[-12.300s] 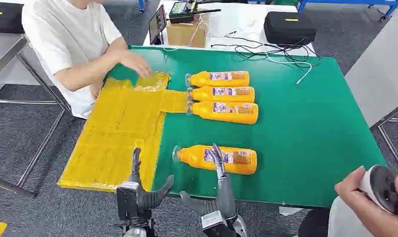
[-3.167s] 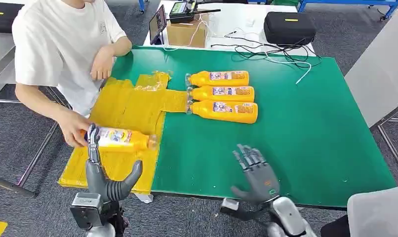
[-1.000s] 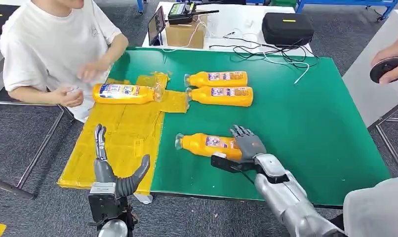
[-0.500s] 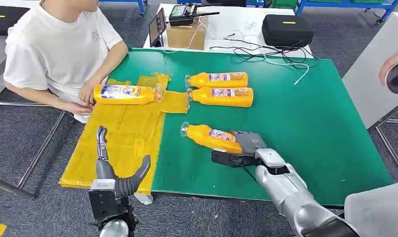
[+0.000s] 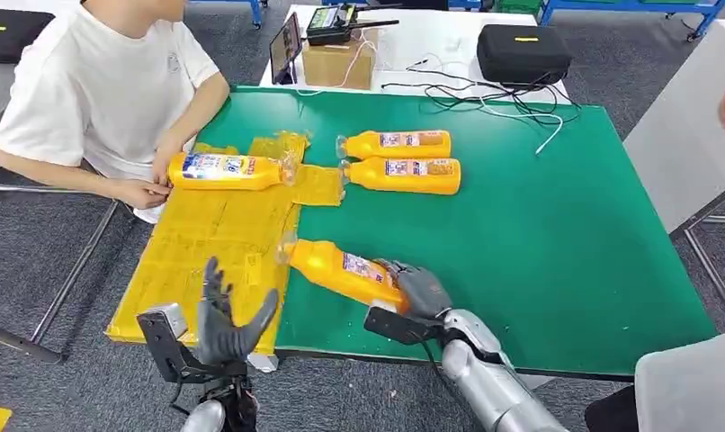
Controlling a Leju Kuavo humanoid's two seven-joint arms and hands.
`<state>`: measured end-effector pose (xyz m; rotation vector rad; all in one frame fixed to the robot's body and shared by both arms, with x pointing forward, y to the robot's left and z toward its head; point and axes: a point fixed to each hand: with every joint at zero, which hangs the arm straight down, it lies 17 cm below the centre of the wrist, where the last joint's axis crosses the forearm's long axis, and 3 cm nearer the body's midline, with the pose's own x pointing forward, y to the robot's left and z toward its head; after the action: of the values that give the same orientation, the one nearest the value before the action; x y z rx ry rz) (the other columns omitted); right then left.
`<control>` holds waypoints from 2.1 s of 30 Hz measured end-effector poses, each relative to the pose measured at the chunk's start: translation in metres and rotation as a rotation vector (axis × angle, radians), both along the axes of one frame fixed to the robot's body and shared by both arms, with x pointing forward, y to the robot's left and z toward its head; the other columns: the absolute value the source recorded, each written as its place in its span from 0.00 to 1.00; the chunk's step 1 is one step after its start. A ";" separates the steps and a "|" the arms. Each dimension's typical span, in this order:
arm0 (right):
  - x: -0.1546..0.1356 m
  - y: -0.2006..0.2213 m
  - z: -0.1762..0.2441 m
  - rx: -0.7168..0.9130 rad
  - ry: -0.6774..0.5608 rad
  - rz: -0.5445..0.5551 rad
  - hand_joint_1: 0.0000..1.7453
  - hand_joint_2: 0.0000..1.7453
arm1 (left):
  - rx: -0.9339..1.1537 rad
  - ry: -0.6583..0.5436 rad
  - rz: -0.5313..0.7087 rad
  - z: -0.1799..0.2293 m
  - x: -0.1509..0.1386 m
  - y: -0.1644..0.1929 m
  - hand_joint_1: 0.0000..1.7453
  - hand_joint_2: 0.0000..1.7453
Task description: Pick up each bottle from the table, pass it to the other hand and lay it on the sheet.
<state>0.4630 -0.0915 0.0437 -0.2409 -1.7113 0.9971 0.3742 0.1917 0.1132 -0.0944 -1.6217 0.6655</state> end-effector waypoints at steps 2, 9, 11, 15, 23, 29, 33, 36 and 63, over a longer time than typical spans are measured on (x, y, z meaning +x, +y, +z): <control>-0.002 0.006 0.021 0.112 -0.040 -0.004 1.00 1.00 | -0.021 -0.090 -0.025 0.020 -0.001 -0.006 0.00 1.00; -0.004 0.015 0.095 0.384 -0.175 -0.063 1.00 1.00 | -0.022 -0.222 -0.158 0.048 -0.004 -0.038 0.00 1.00; -0.009 0.018 0.108 0.412 -0.206 -0.059 1.00 1.00 | -0.022 -0.250 -0.239 0.051 -0.007 -0.056 0.00 1.00; -0.017 0.028 0.117 0.449 -0.211 -0.025 1.00 1.00 | -0.035 -0.303 -0.406 0.055 -0.022 -0.092 0.00 1.00; -0.054 0.081 0.116 0.477 -0.170 0.153 1.00 1.00 | -0.056 -0.317 -0.507 0.053 -0.029 -0.109 0.00 1.00; -0.087 0.118 0.125 0.361 -0.298 0.280 1.00 1.00 | -0.123 -0.325 -0.498 0.055 -0.024 -0.101 0.00 1.00; -0.105 0.138 0.125 0.364 -0.290 0.361 1.00 1.00 | -0.150 -0.350 -0.478 0.062 -0.021 -0.091 0.00 1.00; -0.110 0.144 0.127 0.377 -0.288 0.393 1.00 1.00 | -0.156 -0.367 -0.456 0.067 -0.021 -0.083 0.00 1.00; -0.127 0.152 0.104 0.471 -0.128 0.441 0.00 0.00 | -0.293 -0.348 -0.359 0.065 -0.015 -0.050 1.00 1.00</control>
<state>0.3356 0.0603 0.1479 0.4027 -2.1124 0.8643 0.3593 0.1413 0.1783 -0.7333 -1.7643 0.6236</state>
